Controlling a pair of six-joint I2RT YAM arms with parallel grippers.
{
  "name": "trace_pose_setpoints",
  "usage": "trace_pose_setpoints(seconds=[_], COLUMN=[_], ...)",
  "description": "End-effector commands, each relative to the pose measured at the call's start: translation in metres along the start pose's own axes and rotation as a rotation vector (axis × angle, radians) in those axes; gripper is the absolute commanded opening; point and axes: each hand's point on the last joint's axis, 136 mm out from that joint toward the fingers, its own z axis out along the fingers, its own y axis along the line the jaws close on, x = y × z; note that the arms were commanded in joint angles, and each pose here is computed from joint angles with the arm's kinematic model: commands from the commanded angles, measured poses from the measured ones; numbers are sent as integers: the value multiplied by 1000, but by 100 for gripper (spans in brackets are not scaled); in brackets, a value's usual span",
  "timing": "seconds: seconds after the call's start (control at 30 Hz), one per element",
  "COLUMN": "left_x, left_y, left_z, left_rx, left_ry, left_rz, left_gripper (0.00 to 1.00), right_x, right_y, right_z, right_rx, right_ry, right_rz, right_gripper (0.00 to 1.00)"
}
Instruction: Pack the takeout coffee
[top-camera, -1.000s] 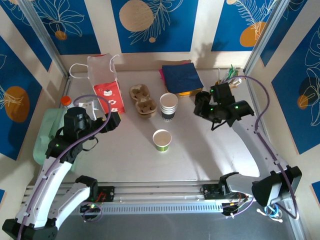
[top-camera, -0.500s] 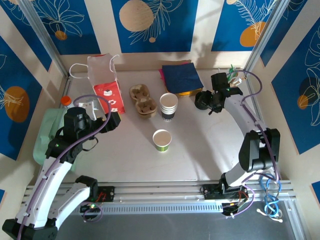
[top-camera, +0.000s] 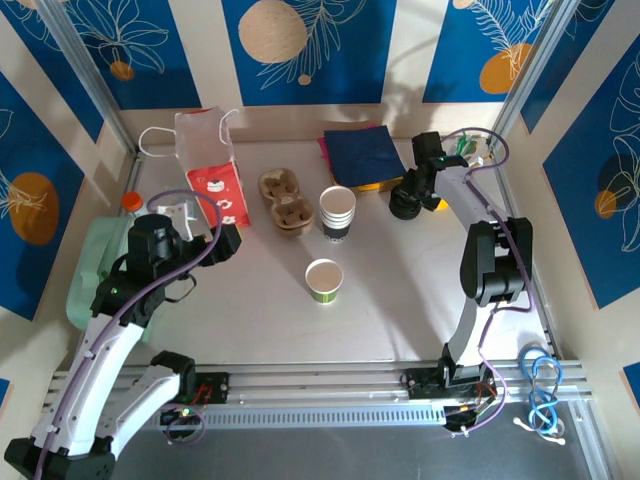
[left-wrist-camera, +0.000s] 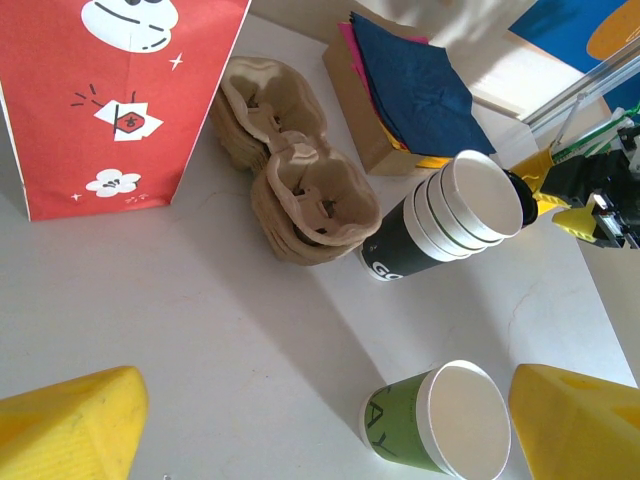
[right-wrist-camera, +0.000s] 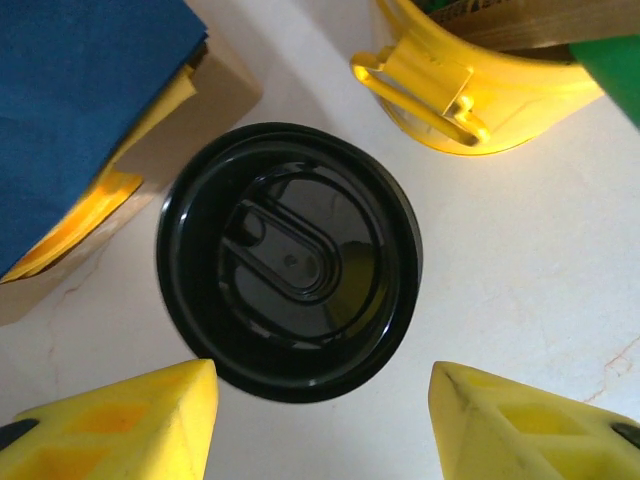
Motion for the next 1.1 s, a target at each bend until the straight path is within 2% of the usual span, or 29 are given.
trace_pose_setpoints(seconds=[0.0,0.63,1.07], left_x=[-6,-9,-10], left_y=[-4,-6,-9], left_z=[-6,-7,-8], left_rx=[1,3,16], left_ry=[-18,-24,-25], left_rz=[20,14,15], left_gripper=[93,93,93], right_x=[-7,-5,-3], right_y=[-6,-6,-5], right_z=[2,25,30], right_rx=[26,25,29], right_ry=[6,53,67], right_rz=[24,17,16], right_gripper=[58,37,38])
